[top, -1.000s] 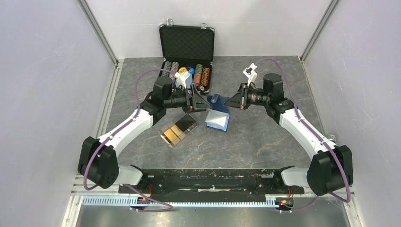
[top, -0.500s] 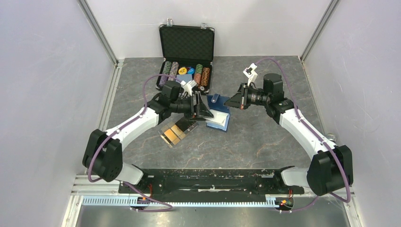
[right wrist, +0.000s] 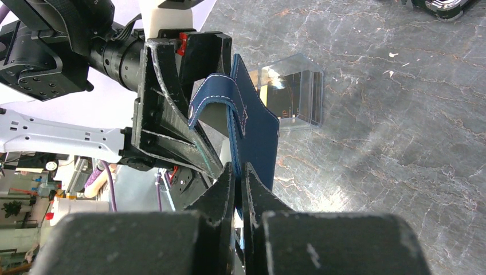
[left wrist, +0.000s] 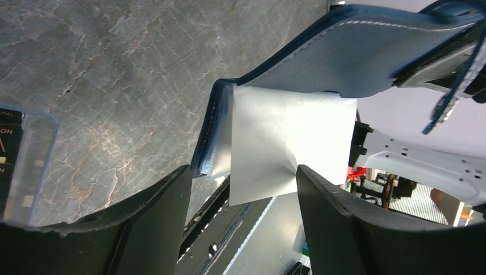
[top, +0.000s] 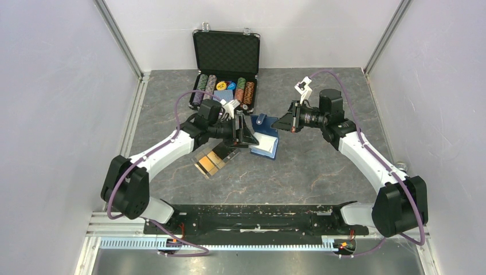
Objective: Put the credit cards into the card holder
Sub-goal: Open the card holder.
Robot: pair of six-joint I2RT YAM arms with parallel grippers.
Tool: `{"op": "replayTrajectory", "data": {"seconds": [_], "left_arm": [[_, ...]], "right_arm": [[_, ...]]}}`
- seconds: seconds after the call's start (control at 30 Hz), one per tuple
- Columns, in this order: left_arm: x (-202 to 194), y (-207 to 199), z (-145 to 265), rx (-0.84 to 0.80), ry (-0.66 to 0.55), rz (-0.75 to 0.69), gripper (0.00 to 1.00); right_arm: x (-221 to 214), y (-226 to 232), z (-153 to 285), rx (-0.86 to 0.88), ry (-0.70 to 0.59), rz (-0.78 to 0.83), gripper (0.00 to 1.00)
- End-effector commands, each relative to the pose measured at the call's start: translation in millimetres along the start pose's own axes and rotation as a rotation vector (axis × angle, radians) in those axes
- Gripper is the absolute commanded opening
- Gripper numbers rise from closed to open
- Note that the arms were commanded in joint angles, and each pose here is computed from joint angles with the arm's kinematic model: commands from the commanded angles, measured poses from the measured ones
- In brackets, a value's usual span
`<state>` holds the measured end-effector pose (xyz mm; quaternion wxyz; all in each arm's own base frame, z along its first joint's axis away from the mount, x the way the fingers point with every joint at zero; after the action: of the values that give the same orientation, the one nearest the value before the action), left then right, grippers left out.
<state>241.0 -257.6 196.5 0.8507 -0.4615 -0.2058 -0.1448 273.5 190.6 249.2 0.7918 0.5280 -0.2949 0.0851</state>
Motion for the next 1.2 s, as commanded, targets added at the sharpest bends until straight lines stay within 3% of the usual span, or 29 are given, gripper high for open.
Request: {"op": "replayTrajectory", "data": {"seconds": [0.0,0.1,0.3,0.53,0.97,1.17], "left_arm": [[4.5,-2.3,3.6,0.042,-0.018,-0.089,0.74],[3.2,-3.3,0.5,0.036,-0.008,-0.088,0.73],[5.9,-11.5,-4.7,-0.026,-0.016,-0.079,0.56],[13.5,-24.4,-0.8,-0.078,-0.057,-0.077,0.44],[38.9,-46.2,15.4,-0.212,-0.235,-0.050,0.58],[44.4,-44.6,9.7,-0.242,-0.251,-0.036,0.66]], "right_arm": [[6.0,8.7,3.7,0.021,-0.027,0.027,0.00],[4.9,8.6,3.7,0.022,-0.024,0.025,0.00],[4.1,7.4,3.9,0.020,-0.024,0.024,0.00],[3.5,7.2,4.0,0.017,-0.023,0.026,0.00],[-2.6,4.2,4.5,0.009,-0.007,-0.011,0.00],[-5.6,2.8,2.6,0.007,0.006,-0.085,0.00]]}}
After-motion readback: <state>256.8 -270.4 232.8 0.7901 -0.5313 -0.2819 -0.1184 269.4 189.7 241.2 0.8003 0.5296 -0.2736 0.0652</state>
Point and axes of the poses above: each gripper's point midway between its finger pads, its own z axis back along the fingers, its own y axis along the line the jaws close on, x = y × z, the point moved 5 cm from there along z, back along the fingers, and after that the axes turned 10 degrees about -z, right-handed, at the moved point
